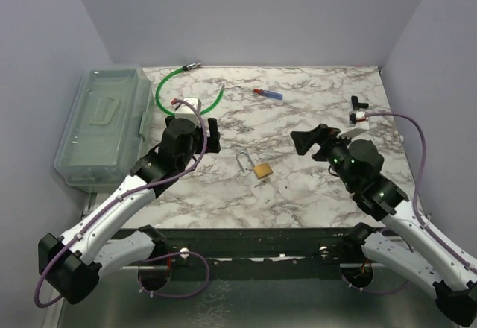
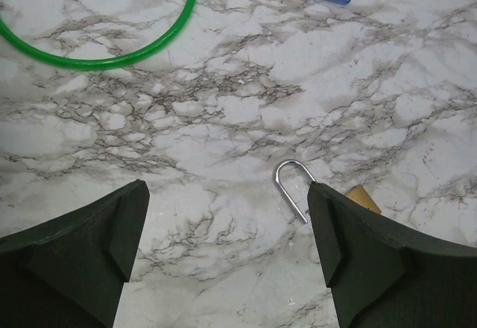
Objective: Unlock with the key
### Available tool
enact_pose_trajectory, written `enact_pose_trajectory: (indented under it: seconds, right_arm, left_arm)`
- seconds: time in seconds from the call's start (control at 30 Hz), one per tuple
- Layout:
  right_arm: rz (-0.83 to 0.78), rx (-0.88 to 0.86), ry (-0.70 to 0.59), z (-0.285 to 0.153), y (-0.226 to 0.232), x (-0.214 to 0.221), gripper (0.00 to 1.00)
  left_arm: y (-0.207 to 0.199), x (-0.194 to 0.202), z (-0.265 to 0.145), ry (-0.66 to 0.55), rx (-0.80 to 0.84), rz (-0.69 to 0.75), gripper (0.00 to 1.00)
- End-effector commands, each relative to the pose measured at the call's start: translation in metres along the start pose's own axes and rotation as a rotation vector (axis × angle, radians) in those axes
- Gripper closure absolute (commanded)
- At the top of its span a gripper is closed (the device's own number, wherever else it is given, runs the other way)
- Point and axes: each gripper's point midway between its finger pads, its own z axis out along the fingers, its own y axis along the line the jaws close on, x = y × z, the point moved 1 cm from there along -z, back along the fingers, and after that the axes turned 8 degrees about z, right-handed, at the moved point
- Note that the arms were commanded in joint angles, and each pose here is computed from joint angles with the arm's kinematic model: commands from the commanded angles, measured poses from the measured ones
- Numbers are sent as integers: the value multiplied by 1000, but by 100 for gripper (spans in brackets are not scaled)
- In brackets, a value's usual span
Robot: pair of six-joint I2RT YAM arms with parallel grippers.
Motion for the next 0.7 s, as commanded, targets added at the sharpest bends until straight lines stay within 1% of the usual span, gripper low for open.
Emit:
enact_pose_trajectory:
  seconds: [0.0, 0.1, 0.23, 0.43, 0.67]
  right_arm:
    - [11, 42, -43, -28, -13, -13, 0]
    - [38, 23, -85, -42, -20, -15, 0]
    - [66, -9, -120, -53, -26, -11, 0]
    - [93, 11, -112, -56, -36, -3, 0]
    - [71, -26, -78, -50, -27, 2, 0]
  left_arm:
    - [5, -11, -11, -68, -1, -24, 4]
    - [9, -17, -16, -101, -14, -31, 1]
    - [12, -21, -22, -133, -22, -39, 1]
    - [13, -24, -24, -147, -23, -41, 1]
    - [13, -23, -24, -147, -23, -38, 1]
